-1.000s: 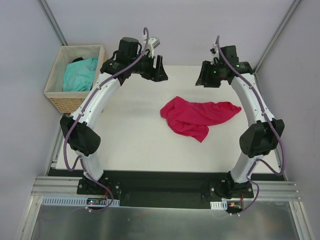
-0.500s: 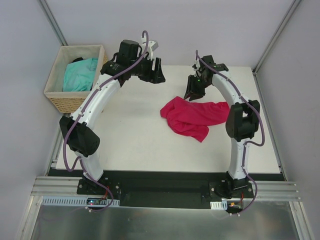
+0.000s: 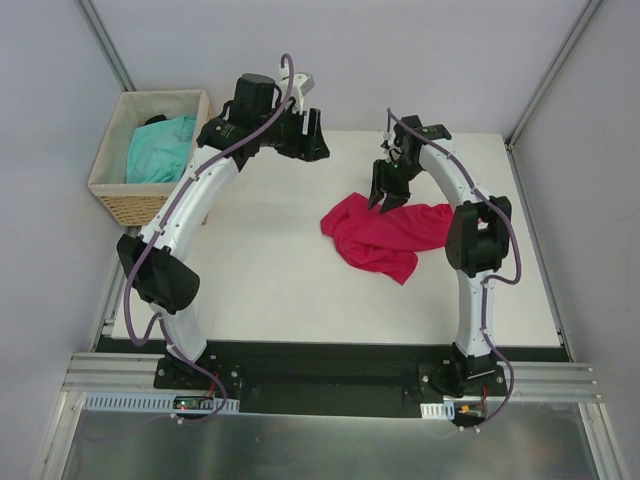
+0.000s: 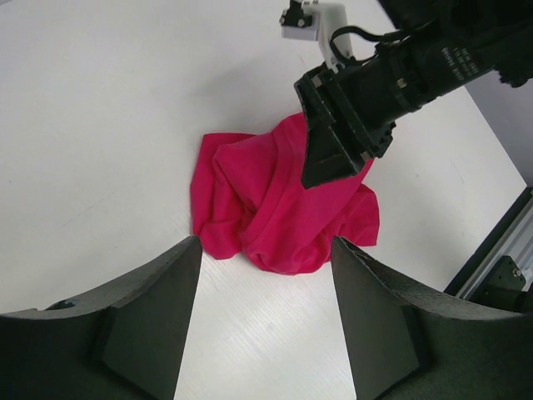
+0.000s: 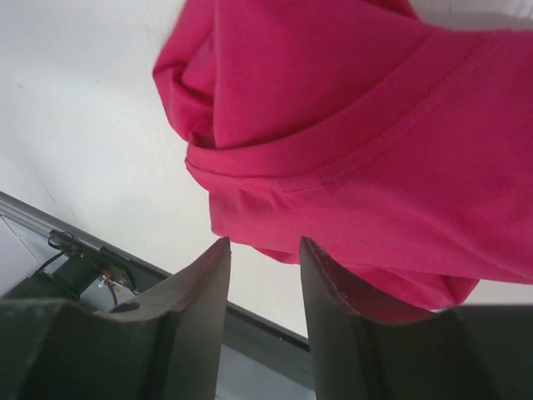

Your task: Fold and stack the t-shirts

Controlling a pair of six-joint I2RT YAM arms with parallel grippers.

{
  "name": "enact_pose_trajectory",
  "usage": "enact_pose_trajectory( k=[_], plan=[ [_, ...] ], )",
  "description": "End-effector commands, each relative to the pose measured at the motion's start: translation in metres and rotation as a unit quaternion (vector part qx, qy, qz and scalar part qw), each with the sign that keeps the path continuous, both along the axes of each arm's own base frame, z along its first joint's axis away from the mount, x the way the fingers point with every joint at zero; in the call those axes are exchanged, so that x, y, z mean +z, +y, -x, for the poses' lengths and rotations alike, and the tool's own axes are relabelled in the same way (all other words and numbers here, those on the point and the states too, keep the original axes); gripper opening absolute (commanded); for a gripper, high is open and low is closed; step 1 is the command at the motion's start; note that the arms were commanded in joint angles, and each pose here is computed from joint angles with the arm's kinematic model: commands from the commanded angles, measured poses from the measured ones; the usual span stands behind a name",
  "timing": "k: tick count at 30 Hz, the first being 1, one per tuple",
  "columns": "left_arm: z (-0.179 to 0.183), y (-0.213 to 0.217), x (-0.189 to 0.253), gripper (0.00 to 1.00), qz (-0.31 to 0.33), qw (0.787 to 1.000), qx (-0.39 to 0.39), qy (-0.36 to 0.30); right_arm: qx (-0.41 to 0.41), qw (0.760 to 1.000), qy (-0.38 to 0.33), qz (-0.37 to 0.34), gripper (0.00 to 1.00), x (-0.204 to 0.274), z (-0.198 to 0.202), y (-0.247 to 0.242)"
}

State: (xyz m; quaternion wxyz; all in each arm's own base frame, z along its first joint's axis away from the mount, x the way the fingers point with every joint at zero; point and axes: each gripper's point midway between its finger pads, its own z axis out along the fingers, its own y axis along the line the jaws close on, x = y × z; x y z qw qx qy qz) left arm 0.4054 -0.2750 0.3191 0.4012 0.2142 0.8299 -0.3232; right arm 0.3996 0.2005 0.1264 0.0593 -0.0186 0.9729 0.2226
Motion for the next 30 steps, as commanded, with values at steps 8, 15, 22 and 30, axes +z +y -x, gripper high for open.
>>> enact_pose_trajectory(
  k=[8,15,22,30],
  plan=[
    [-0.001,0.001,0.023,0.63,0.017,1.000,-0.003,-0.022,0.020,0.999,0.023,0.042,0.54,-0.017,0.003,-0.011],
    [0.006,0.006,0.031,0.63,0.016,0.999,-0.003,-0.035,0.022,0.998,0.022,0.046,0.51,-0.027,-0.003,-0.009],
    [0.013,0.007,0.047,0.63,0.022,0.998,-0.011,-0.055,0.024,0.998,0.025,0.052,0.46,-0.039,-0.007,-0.009],
    [0.016,0.006,0.056,0.63,0.029,0.997,-0.021,-0.064,0.037,0.995,0.017,0.091,0.16,-0.054,-0.009,-0.015]
  ],
)
